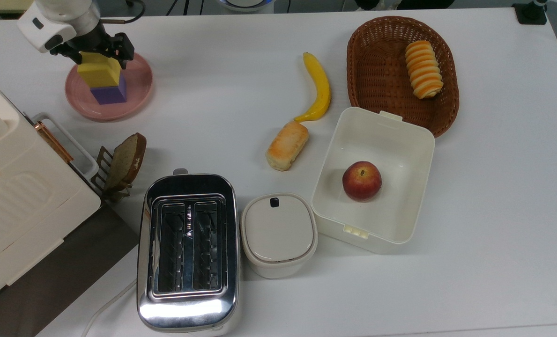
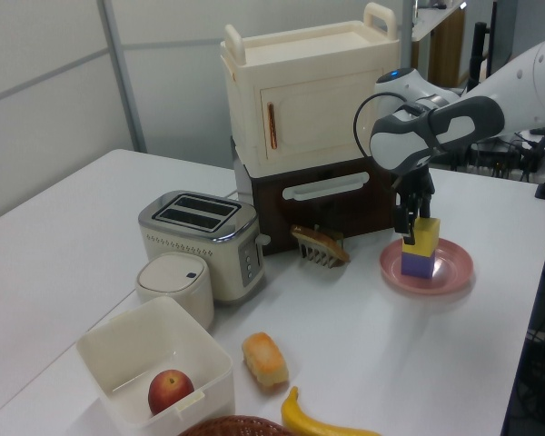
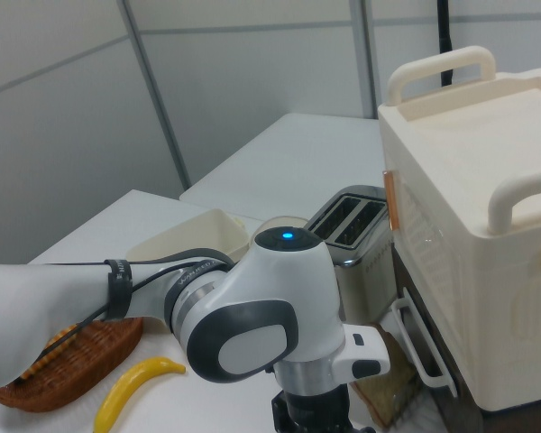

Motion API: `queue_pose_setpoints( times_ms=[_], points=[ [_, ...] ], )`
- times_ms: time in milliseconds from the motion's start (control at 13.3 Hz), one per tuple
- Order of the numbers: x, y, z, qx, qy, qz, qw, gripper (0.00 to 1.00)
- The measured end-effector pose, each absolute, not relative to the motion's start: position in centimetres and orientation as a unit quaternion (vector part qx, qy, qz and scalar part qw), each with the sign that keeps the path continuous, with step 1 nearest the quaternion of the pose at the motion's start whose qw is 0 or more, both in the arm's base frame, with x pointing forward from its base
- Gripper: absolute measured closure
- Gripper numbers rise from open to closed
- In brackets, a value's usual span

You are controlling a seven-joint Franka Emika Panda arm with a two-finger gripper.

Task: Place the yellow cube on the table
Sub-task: 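Lower the gripper and close it on the yellow cube, then lift the yellow cube off the purple cube and carry it off the plate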

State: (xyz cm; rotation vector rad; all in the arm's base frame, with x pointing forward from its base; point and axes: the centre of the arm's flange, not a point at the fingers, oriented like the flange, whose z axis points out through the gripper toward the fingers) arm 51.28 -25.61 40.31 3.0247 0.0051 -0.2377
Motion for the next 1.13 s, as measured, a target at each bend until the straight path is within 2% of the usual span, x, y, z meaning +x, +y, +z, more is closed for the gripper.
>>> queue_pose_setpoints(
  times_ms=[1126],
  points=[
    [51.6,-25.8,41.4,0.995,0.008,-0.073,0.069,0.0]
  ],
)
